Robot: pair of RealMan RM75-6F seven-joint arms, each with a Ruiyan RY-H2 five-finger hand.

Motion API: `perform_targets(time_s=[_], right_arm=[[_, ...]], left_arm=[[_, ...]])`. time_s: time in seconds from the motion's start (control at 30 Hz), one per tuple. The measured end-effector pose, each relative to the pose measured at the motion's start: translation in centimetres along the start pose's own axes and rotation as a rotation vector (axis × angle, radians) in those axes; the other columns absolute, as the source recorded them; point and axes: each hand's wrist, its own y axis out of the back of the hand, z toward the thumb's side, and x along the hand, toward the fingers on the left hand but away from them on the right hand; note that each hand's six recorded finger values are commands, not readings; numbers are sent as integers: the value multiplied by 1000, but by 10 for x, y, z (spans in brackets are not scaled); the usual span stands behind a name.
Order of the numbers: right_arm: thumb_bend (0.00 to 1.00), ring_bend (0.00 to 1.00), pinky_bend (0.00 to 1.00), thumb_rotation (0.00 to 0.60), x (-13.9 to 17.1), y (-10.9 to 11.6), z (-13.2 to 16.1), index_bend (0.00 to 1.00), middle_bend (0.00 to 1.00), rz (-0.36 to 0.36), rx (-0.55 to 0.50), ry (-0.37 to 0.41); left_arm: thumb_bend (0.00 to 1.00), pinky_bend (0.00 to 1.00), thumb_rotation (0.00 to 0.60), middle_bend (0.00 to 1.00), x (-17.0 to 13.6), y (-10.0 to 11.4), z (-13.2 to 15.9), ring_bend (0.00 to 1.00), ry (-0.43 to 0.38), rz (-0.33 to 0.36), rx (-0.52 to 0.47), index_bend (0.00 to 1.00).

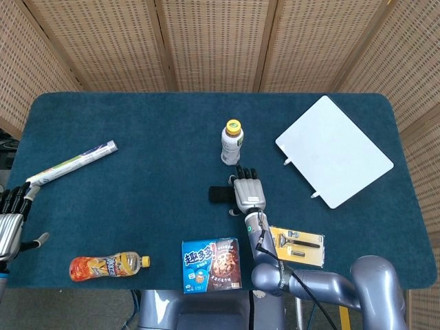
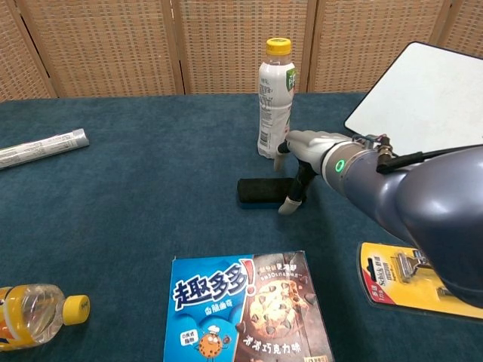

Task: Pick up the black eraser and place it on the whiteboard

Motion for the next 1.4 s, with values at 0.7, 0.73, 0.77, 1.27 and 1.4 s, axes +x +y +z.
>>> perform_targets(time_s=[0.7,0.73,0.77,1.27,1.4], right_arm=[[131,0,0,600,-11,-12,6,344,0,14,13,4],[132,0,0,600,-11,-12,7,347,0,13,14,5],[138,0,0,600,-11,-12,7,351,0,12,14,6],[234,0,0,600,-9,-6,10,413,0,-18,23,6],[234,0,0,600,-9,-5,9,419,0,-16,20,3]], left_arm=[[179,0,600,0,2,-6,2,0,-5,-24,6,0],[179,0,600,0,2,-6,3,0,-6,-25,6,0],[179,0,600,0,1,-6,3,0,-7,-24,7,0],[180,0,600,0,1,-7,6,0,-17,-26,8,0],[180,0,600,0,0,-7,6,0,-17,-27,8,0]])
